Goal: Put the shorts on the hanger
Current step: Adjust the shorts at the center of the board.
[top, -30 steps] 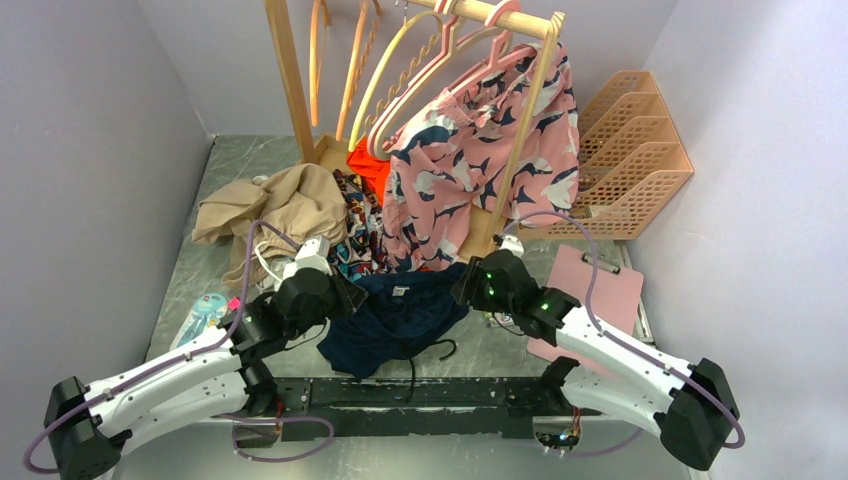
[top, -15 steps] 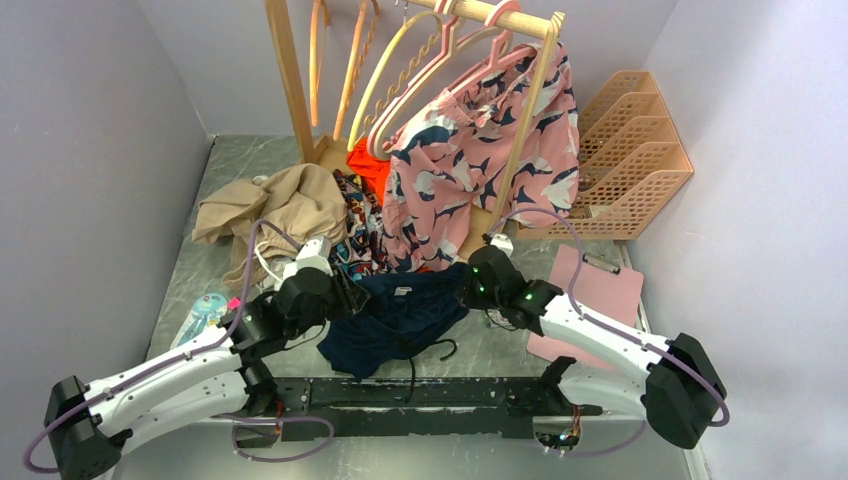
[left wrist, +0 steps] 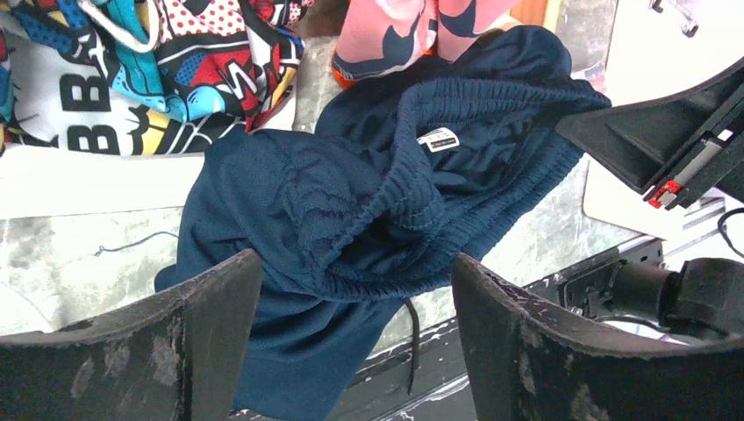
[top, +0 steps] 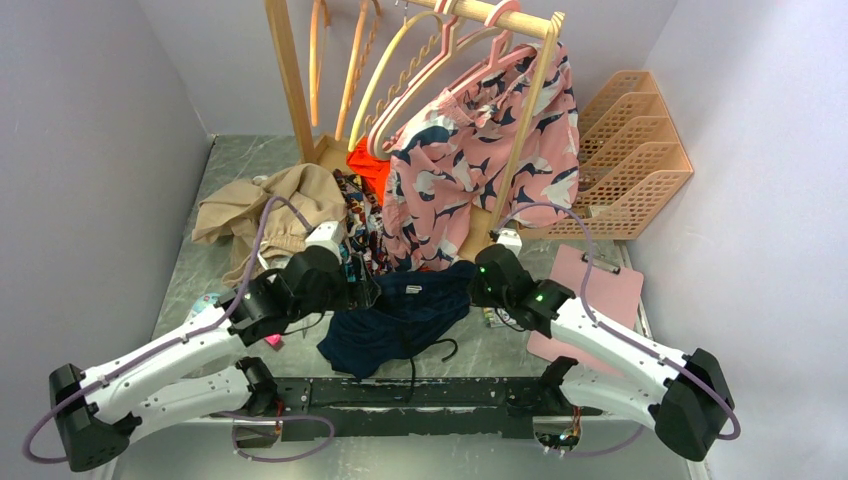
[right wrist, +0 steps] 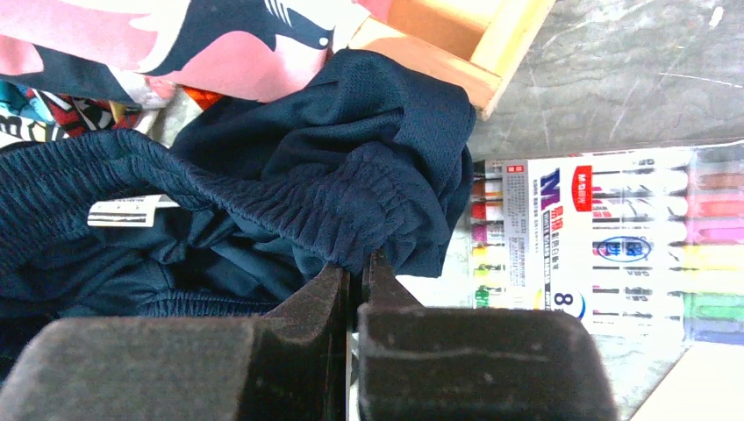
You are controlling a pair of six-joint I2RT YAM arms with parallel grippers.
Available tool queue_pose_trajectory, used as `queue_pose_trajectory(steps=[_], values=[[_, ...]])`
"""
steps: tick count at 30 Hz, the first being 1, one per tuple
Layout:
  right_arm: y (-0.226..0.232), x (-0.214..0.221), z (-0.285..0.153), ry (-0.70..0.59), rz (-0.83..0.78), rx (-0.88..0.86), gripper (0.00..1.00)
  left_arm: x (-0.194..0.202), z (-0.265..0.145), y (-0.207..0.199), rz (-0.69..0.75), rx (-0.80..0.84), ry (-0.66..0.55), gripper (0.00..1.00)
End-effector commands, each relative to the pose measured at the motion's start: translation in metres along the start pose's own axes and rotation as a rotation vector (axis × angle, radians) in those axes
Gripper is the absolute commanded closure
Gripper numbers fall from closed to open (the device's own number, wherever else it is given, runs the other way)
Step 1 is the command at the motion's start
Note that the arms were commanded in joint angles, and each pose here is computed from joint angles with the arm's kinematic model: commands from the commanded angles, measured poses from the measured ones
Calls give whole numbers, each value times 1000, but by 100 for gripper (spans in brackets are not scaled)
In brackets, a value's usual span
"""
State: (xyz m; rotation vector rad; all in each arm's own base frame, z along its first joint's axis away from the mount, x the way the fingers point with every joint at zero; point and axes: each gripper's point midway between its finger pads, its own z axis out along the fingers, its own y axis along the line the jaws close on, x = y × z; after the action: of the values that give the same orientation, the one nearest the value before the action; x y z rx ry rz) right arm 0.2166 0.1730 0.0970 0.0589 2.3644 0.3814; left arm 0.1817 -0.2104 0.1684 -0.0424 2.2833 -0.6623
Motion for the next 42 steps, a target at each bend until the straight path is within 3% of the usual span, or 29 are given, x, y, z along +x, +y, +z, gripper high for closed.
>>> queue_pose_trajectory(steps=[1, 6, 20, 30, 38, 40, 42], values=[[-5, -15, -7, -38, -30, 31, 100, 4, -9, -2, 127, -6, 88, 17], [-6, -16, -7, -42, -44, 34, 100, 17, -6, 6, 202, -44, 171, 20], [-4, -11, -12, -40, -62, -20, 100, 2, 9, -7, 242, 111, 90, 22], [-4, -10, -15, -41, -73, -37, 100, -1, 22, 16, 233, 93, 115, 33], [-1, -12, -19, -47, -78, -55, 100, 8, 29, 11, 232, 142, 155, 48], [2, -14, -20, -49, -79, -66, 100, 8, 29, 9, 240, 153, 157, 55], [5, -16, -22, -54, -80, -82, 100, 7, 30, 7, 249, 162, 160, 70]])
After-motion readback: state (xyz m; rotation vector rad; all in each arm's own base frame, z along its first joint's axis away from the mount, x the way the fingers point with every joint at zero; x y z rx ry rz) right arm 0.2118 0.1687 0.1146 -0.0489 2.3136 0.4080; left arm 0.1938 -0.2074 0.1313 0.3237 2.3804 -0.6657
